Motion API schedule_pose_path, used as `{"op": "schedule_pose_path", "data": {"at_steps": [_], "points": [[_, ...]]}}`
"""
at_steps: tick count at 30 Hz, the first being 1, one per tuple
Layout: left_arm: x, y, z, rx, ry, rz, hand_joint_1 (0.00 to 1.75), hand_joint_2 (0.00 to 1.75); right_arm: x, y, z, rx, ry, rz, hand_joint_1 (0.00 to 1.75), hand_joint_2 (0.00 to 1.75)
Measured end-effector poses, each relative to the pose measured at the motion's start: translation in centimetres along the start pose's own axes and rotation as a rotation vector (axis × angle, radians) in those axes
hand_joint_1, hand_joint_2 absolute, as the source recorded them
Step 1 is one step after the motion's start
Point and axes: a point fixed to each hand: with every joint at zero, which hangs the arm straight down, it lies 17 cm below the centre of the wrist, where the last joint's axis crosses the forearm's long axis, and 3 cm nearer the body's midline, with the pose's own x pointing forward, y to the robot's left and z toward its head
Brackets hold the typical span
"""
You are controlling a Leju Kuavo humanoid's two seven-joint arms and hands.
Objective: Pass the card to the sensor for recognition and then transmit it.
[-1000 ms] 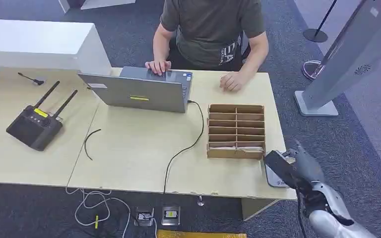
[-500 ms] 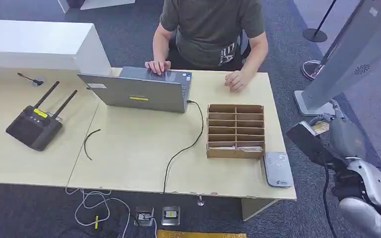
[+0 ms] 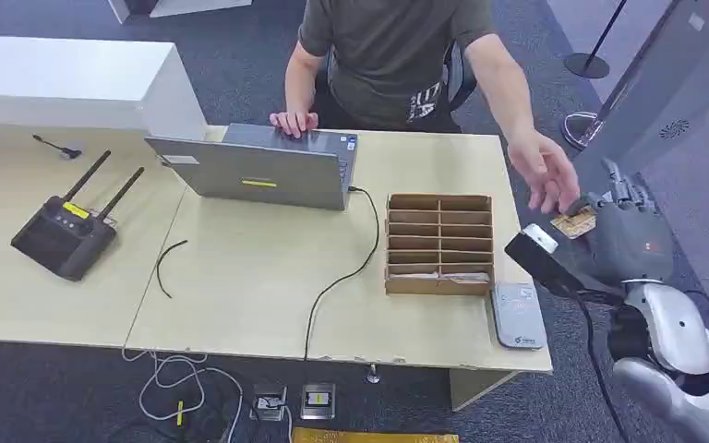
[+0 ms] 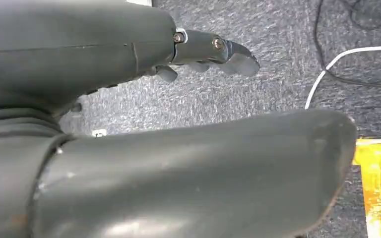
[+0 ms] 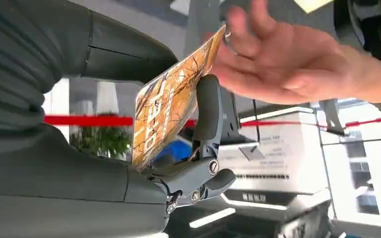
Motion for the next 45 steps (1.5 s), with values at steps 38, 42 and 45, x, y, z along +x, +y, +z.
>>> {"op": "schedule_pose_path", "data": {"at_steps": [38, 42, 45], "points": [[1.5, -1.5, 0.4, -0.024, -0.033, -0.074, 0.00, 0.00, 2.3, 5.8, -0.3, 0.095, 0.005, -0.088, 0.00, 0.00], [1.4, -1.2, 0.3, -0.016, -0.036, -0.084, 0.00, 0.00, 2.4, 7.9, 0.9, 0.223, 0.016, -0.086, 0.00, 0.00], [1.3, -0.9, 0.2, -0.009, -0.034, -0.088, 0.00, 0.00, 2.8, 8.2, 1.4, 0.255, 0.011, -0.077, 0.00, 1.75]]}}
